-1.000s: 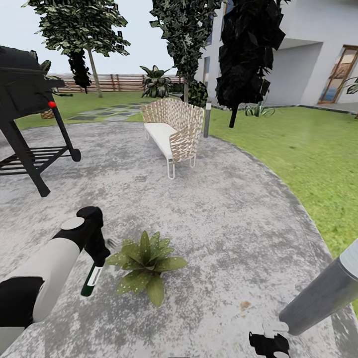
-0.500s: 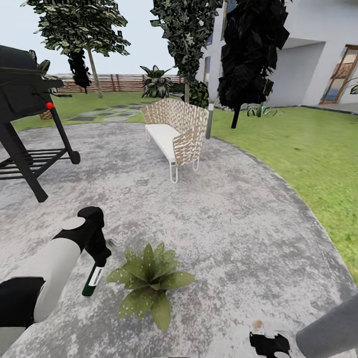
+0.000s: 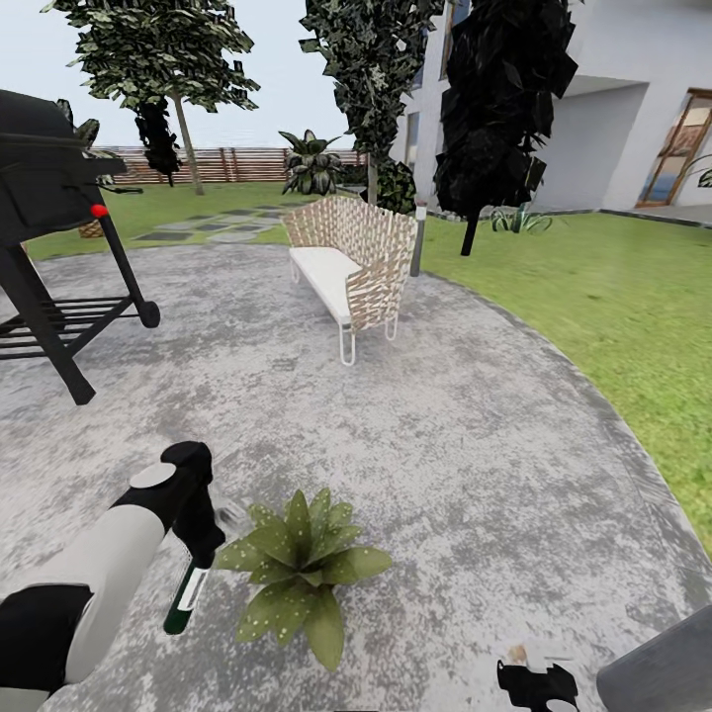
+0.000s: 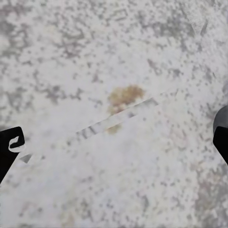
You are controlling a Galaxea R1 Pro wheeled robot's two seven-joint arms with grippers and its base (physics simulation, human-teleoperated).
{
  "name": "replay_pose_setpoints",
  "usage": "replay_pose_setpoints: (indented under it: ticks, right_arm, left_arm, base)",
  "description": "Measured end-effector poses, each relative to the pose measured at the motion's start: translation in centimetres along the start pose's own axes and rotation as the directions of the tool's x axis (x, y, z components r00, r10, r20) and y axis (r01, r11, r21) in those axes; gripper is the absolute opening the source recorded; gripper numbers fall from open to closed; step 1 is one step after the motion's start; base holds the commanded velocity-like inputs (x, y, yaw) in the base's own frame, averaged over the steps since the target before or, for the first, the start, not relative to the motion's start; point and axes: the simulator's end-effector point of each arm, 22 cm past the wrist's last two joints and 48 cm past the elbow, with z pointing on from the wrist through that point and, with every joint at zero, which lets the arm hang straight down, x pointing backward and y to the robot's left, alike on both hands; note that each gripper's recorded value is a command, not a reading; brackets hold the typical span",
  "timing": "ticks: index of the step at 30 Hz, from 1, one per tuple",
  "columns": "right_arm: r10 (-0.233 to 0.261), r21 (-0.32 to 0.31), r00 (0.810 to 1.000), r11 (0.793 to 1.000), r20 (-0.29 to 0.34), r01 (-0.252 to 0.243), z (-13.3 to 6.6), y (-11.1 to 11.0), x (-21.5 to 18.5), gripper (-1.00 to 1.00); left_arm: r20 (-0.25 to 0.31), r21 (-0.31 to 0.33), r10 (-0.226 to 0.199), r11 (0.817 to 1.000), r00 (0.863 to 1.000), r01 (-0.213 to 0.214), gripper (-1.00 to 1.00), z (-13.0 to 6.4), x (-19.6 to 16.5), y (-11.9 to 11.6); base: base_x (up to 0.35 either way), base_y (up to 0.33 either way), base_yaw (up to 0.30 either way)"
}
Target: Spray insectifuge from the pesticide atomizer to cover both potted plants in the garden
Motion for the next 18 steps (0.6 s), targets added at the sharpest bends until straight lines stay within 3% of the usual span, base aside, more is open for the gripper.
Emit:
replay_pose_setpoints:
  ticks: [6,12,16,18]
  right_arm:
    - [0.000,0.000,1.000,1.000,0.000,0.000,0.0,0.0,0.0,1.00]
    - [0.000,0.000,1.000,1.000,0.000,0.000,0.0,0.0,0.0,1.00]
    - [0.000,0.000,1.000,1.000,0.000,0.000,0.0,0.0,0.0,1.00]
    - [0.000,0.000,1.000,1.000,0.000,0.000,0.0,0.0,0.0,1.00]
  left_arm:
    - [0.044,-0.020,0.017,1.000,0.999,-0.016,-1.00,-1.1,-1.5,-0.3]
    - [-0.012,0.012,-0.008,1.000,1.000,0.009,-1.00,2.4,2.2,0.0]
    - [-0.033,0.038,0.053,0.998,0.998,-0.052,-1.00,4.0,3.4,-0.7]
    - [-0.011,0.069,0.061,0.996,0.998,-0.061,-1.00,4.4,3.2,-1.5]
  base:
    - [0.000,0.000,0.000]
    - [0.000,0.000,0.000]
    - [0.000,0.000,0.000]
    - [0.000,0.000,0.000]
